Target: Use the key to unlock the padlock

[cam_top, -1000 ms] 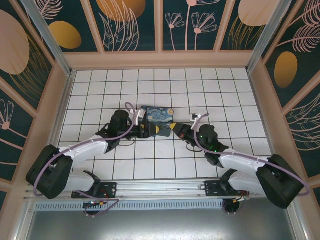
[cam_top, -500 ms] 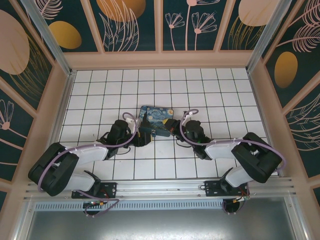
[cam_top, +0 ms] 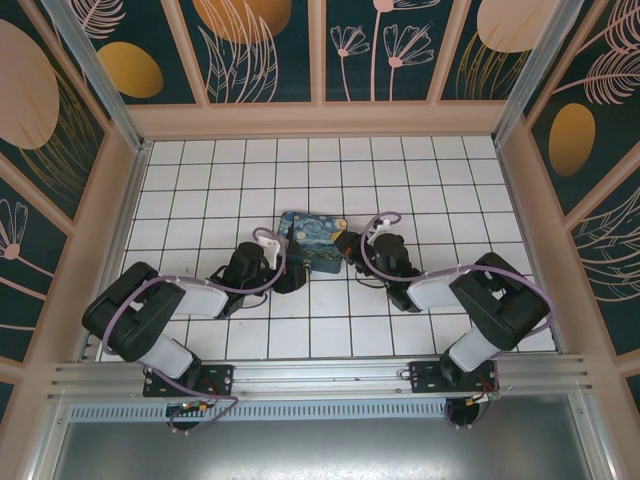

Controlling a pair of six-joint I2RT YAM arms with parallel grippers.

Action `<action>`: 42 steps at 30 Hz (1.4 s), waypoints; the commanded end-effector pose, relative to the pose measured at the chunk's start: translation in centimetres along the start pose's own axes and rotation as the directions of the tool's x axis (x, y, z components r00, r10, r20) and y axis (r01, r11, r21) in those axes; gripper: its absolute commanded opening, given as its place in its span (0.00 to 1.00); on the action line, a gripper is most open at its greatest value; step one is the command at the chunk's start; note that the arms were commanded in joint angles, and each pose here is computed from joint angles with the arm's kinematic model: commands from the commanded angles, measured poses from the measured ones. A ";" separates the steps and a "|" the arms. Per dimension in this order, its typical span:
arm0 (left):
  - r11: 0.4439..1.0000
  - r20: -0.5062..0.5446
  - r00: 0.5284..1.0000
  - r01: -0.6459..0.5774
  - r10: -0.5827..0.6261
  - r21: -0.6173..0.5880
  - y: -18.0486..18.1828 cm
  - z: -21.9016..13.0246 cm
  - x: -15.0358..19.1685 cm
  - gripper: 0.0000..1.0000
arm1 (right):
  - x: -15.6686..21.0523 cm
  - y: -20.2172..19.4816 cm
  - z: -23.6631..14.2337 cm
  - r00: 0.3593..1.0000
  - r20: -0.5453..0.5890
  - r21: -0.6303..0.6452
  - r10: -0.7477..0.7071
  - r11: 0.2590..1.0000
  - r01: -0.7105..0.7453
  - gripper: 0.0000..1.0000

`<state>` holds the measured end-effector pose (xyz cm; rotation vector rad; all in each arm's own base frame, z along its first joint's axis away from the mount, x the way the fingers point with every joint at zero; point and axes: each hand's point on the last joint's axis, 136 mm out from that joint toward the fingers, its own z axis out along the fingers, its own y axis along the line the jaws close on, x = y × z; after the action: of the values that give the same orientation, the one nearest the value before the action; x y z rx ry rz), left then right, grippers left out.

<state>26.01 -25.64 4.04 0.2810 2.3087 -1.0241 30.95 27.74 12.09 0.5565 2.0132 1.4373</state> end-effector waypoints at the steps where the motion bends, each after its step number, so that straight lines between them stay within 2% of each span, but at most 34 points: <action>1: 0.999 0.051 0.998 -0.035 0.034 0.026 -0.8 0.8 -1.3 0.58 | -0.4 1.5 0.4 1.000 -0.009 -0.071 0.007 0.997 -0.007 0.00; 13: 0.997 0.043 0.997 -0.061 0.059 0.050 -1.4 3.0 -1.0 0.57 | 0.0 0.1 1.3 0.999 -0.051 -0.058 0.014 0.998 -0.017 0.00; 25: 0.974 0.126 0.992 -0.027 -0.001 0.224 -5.4 1.4 -2.8 0.57 | 0.0 -0.7 1.3 0.998 -0.054 -0.046 0.026 0.999 -0.028 0.00; 36: 0.962 0.107 0.987 0.088 -0.119 0.257 -4.3 2.0 -1.2 0.56 | 0.0 -0.9 1.3 0.998 -0.054 -0.042 0.035 0.998 -0.037 0.00; 42: 0.966 0.106 0.983 0.125 -0.152 0.228 -3.6 2.4 -0.5 0.56 | 0.1 -0.8 1.4 0.998 -0.054 -0.044 0.038 0.998 -0.040 0.00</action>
<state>26.17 -29.40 4.70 0.1580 2.1581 -1.2977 32.02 28.19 11.53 0.5465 1.9954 1.5129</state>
